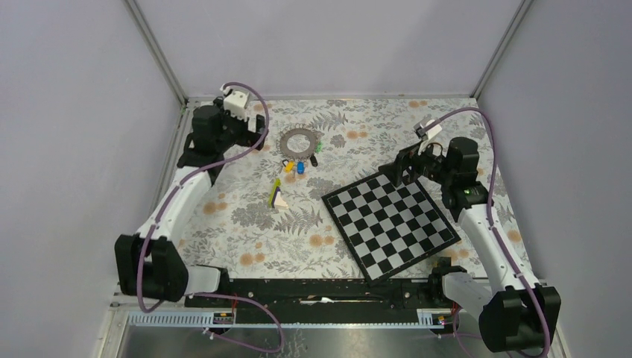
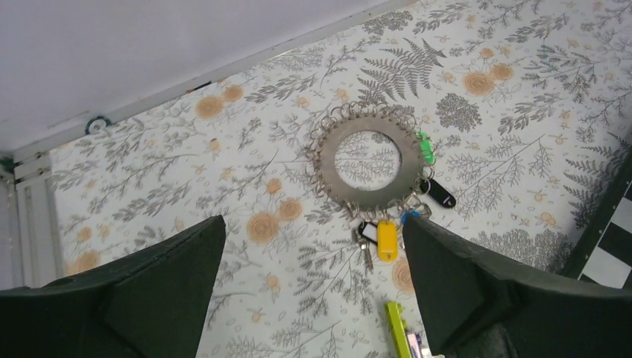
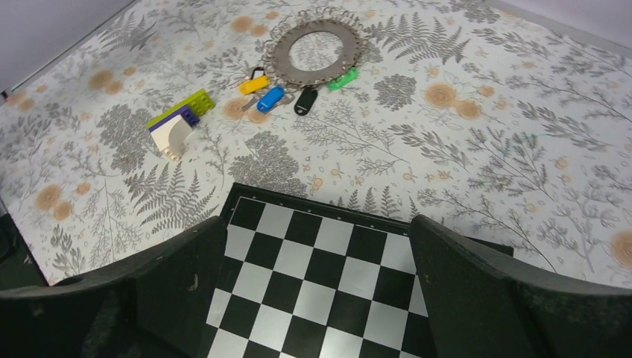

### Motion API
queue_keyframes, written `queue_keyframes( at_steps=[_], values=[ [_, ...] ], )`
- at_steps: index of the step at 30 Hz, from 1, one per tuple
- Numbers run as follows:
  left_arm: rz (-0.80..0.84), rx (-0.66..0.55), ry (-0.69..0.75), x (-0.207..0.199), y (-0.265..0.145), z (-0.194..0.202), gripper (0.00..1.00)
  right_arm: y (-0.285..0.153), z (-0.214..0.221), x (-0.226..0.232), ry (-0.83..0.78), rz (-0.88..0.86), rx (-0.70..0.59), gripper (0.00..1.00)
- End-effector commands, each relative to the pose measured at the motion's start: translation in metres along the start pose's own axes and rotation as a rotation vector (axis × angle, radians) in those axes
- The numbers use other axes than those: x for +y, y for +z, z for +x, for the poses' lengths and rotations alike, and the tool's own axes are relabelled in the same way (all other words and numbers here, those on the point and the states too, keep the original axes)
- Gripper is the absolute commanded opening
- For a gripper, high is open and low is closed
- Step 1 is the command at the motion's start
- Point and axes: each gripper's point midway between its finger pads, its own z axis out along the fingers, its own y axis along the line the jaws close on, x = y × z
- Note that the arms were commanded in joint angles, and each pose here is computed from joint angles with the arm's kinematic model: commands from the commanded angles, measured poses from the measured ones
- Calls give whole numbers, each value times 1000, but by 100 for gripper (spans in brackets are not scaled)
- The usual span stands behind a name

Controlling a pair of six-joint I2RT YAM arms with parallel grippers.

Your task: Put the keys on the keyring

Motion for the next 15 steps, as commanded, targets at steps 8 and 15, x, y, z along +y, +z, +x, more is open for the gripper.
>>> queue_keyframes(
  at_steps=[8, 15],
  values=[
    [16, -255, -4, -22, -87, -27, 99, -33, -25, -13, -29, 198, -3, 100],
    [26, -224, -22, -34, -120, -29, 99, -53, -31, -4, -76, 226, -10, 100]
  ],
)
